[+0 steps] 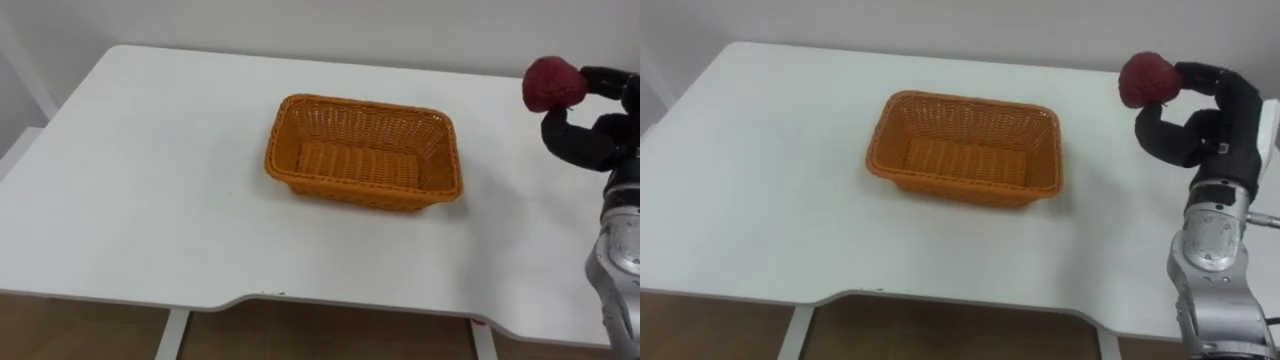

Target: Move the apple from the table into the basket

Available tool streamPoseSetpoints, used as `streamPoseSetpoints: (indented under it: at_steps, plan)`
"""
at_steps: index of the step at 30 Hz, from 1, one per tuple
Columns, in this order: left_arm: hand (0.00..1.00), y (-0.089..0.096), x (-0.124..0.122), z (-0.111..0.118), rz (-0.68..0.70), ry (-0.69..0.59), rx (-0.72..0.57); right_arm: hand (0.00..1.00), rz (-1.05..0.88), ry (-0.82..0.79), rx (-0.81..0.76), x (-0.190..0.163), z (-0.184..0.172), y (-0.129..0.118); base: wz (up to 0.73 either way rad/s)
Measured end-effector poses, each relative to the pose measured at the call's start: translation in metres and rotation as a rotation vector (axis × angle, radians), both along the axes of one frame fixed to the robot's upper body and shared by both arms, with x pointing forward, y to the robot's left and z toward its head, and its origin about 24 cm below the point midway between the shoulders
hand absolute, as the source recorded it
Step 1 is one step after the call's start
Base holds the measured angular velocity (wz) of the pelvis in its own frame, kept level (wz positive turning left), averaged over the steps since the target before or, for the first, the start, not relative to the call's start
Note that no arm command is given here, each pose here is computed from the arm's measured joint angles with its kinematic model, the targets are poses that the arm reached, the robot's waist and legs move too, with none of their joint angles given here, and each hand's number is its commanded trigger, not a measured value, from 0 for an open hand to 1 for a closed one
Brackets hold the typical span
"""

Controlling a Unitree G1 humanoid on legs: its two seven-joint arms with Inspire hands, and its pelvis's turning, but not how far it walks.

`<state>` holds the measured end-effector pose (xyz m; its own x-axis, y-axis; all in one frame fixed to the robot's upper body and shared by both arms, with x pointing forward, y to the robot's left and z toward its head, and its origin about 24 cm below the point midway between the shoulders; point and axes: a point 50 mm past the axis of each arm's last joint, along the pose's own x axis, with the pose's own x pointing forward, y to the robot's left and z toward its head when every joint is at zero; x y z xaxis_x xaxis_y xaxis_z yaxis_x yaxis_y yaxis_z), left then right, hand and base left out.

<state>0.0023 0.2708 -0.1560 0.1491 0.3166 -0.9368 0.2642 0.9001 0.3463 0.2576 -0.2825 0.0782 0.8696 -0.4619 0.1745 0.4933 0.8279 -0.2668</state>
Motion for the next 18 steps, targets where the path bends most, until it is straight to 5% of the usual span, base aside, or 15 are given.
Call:
streamPoseSetpoints:
  at_steps: [15,16,17,18]
  plan:
    - [0.00,-0.004,0.010,-0.001,-0.025,-0.018,-0.010,0.98,0.235,0.013,-0.141,0.007,0.009,0.039,0.00]
    - [0.00,-0.005,0.010,-0.001,-0.030,-0.017,-0.011,0.44,0.249,0.011,-0.143,0.007,0.010,0.041,0.00]
    - [0.00,-0.005,0.010,-0.001,-0.033,-0.016,-0.012,0.44,0.257,0.009,-0.144,0.008,0.010,0.042,0.00]
    - [0.00,-0.006,0.010,-0.002,-0.040,-0.014,-0.014,0.00,0.274,0.005,-0.143,0.008,0.011,0.045,0.03]
